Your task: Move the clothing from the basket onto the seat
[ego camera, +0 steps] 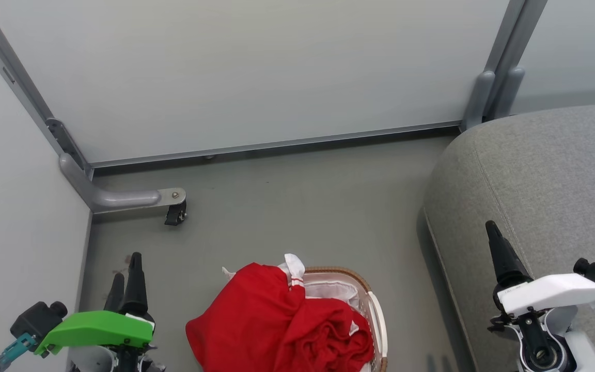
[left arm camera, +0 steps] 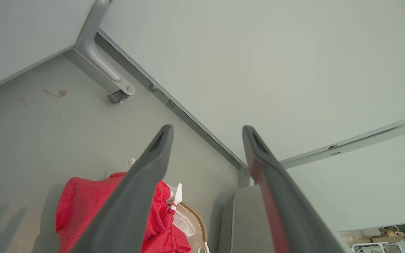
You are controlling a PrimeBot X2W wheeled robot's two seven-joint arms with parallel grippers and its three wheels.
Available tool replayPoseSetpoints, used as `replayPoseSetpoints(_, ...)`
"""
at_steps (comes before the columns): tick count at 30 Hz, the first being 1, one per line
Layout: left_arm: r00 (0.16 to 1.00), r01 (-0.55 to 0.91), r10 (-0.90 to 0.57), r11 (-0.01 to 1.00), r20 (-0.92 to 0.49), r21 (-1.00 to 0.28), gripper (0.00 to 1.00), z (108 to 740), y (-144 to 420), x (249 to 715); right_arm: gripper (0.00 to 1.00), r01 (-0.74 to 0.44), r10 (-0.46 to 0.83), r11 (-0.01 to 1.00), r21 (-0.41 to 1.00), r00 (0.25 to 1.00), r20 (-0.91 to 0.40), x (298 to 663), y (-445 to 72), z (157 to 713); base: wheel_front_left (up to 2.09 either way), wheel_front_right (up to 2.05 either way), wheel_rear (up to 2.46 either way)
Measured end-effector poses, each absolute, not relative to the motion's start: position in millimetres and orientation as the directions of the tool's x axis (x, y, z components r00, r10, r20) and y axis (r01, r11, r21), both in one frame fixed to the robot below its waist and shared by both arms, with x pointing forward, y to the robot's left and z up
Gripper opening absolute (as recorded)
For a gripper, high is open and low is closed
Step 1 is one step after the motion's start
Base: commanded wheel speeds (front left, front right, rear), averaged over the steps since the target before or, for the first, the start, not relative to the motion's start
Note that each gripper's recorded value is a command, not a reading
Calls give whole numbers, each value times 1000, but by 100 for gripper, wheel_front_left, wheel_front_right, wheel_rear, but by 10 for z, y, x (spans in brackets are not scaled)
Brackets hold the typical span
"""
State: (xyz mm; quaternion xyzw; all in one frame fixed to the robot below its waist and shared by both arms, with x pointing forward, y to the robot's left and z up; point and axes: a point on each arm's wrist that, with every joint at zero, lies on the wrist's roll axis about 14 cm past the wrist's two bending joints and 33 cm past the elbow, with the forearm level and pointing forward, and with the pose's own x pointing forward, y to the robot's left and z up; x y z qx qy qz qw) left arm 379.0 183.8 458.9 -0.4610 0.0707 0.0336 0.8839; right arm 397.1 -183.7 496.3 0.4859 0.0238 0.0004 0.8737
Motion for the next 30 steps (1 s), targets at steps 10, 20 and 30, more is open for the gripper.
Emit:
replayPoseSetpoints(10, 983, -100, -34, 719, -179, -688, 100, 4519, 1741, 3777, 100, -2, 27, 688, 725, 999, -23, 4026, -1821, 5010, 0, 0, 0)
replayPoseSetpoints(20, 982, -53, -59, 828, -181, -558, 100, 4505, 1661, 3791, 100, -44, 44, 801, 597, 999, 15, 4093, -1756, 5112, 0, 0, 0)
replayPoseSetpoints(30, 981, -17, -75, 885, -178, -466, 100, 4495, 1580, 3768, 100, -57, 59, 863, 502, 998, 12, 4039, -1687, 5067, 0, 0, 0)
